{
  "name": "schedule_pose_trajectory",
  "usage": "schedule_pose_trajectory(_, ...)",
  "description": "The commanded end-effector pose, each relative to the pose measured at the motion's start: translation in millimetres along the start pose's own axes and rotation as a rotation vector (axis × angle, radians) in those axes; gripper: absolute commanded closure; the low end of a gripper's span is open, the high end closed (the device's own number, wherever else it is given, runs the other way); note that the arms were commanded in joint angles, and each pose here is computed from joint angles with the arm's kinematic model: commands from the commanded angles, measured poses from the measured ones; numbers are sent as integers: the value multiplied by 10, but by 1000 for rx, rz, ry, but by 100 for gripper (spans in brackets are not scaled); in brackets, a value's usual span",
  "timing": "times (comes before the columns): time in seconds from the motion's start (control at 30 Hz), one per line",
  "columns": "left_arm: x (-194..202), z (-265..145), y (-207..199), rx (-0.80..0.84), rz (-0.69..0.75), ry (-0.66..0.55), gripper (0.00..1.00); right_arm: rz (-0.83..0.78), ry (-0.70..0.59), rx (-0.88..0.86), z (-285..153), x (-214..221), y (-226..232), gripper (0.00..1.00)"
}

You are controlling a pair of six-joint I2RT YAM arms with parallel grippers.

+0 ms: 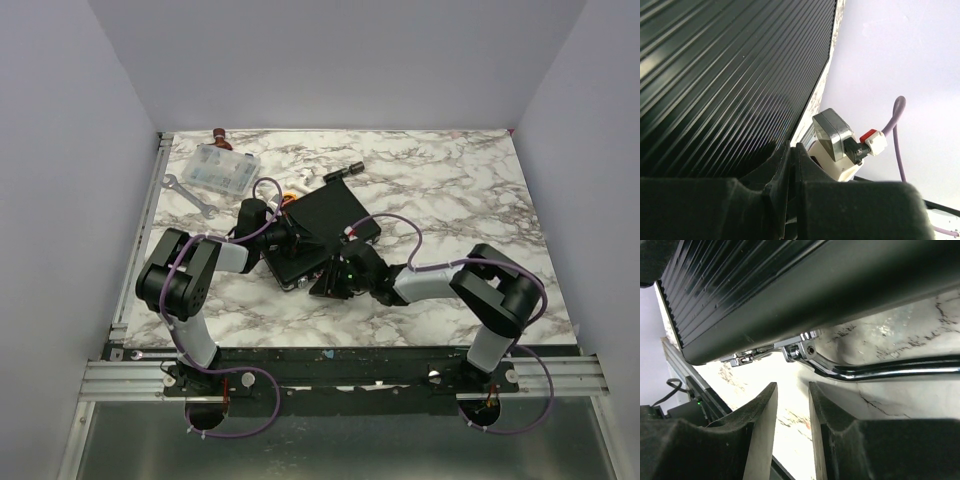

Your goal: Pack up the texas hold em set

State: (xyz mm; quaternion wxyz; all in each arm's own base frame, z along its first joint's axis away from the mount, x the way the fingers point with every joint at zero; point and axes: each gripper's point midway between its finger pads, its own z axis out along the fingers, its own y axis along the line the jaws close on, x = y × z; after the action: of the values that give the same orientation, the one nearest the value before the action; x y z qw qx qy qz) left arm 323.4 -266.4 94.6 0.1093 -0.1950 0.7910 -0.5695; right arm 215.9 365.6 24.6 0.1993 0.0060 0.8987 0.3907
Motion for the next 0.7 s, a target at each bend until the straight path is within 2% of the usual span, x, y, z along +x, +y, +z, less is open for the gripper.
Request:
schedule_pose_trajectory(0.0,4,-27,125,-67,-49,-14,91,-31,-21,141,-100,19,-298,64)
schedule_pose_trajectory(0.13,-8,-40,-30,-41,9,-2,86,-39,-76,150,-232,-100,-246,59)
schedule_pose_trajectory(0.33,-19,-89,-295,-10,122,6,70,-89,-193,264,-467,-374,-319,50)
schedule_pose_trajectory(0.43,-55,-133,-440,-13,199,-4,63,-106,-252,308,-611,-492,-355,42)
schedule_pose_trajectory(0.57,-126,-240,-656,-48,358,-51,58,-116,-315,363,-805,-644,-452,31)
schedule_pose_trajectory(0.67,-157,-342,-908,-60,508,-98,50,-108,-356,387,-962,-878,-544,24)
